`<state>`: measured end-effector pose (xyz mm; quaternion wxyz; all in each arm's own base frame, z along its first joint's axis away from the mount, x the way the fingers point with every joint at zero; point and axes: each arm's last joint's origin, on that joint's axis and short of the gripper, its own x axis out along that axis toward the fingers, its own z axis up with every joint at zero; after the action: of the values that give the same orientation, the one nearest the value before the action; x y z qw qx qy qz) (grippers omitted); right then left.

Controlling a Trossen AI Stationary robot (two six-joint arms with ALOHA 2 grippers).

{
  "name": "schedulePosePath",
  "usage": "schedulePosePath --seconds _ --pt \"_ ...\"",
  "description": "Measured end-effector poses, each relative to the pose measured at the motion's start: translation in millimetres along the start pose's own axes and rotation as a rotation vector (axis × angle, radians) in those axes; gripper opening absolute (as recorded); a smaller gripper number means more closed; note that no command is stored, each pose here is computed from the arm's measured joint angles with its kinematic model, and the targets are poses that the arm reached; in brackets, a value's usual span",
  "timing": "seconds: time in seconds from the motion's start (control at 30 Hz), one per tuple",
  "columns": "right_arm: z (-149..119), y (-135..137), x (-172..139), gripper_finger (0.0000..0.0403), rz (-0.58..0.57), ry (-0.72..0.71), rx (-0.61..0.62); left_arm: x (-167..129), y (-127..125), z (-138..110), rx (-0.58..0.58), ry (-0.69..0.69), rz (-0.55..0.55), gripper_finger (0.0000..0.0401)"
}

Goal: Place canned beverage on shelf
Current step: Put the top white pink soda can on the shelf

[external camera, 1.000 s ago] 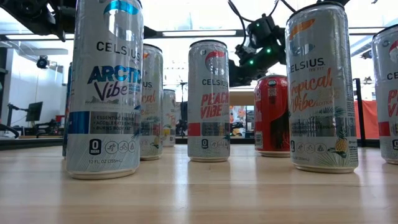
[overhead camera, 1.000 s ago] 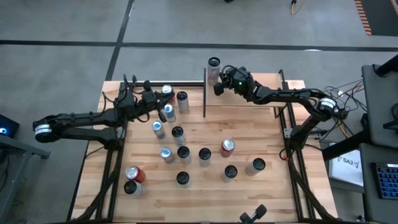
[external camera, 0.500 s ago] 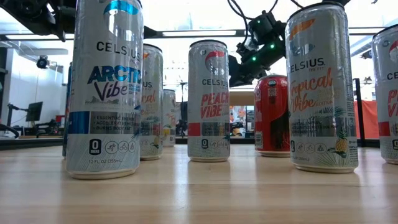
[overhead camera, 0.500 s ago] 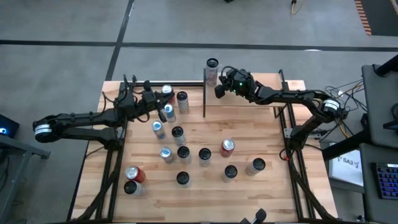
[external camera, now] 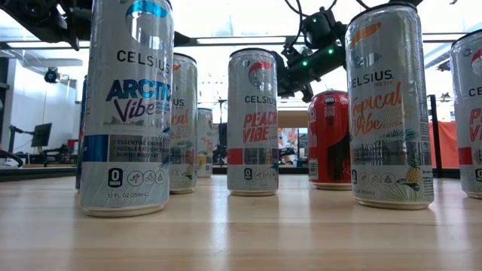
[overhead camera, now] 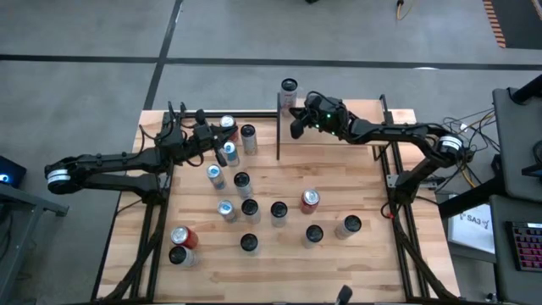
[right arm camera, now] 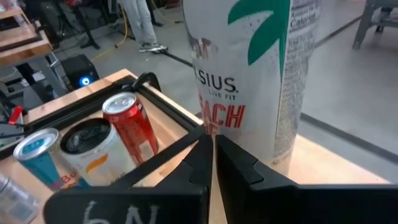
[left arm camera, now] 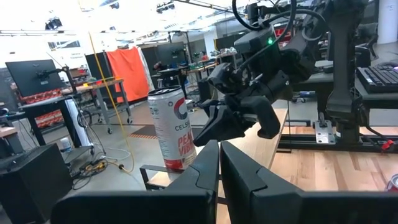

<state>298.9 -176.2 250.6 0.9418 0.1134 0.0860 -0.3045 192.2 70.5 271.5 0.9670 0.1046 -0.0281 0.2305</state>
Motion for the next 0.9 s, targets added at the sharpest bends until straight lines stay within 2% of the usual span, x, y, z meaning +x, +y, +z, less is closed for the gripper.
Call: schedulePosePath --seconds 0.33,0.9 --pt "5.3 -7.9 1.1 0.0013 -0.021 -0.050 -0.008 0.0 0.0 0.2 0.000 -0.002 0.000 0.0000" --pt "-0.3 -14.9 8.7 0.0013 -0.045 -0.052 -0.013 0.0 0.5 0.2 0.001 -0.003 0.003 0.0000"
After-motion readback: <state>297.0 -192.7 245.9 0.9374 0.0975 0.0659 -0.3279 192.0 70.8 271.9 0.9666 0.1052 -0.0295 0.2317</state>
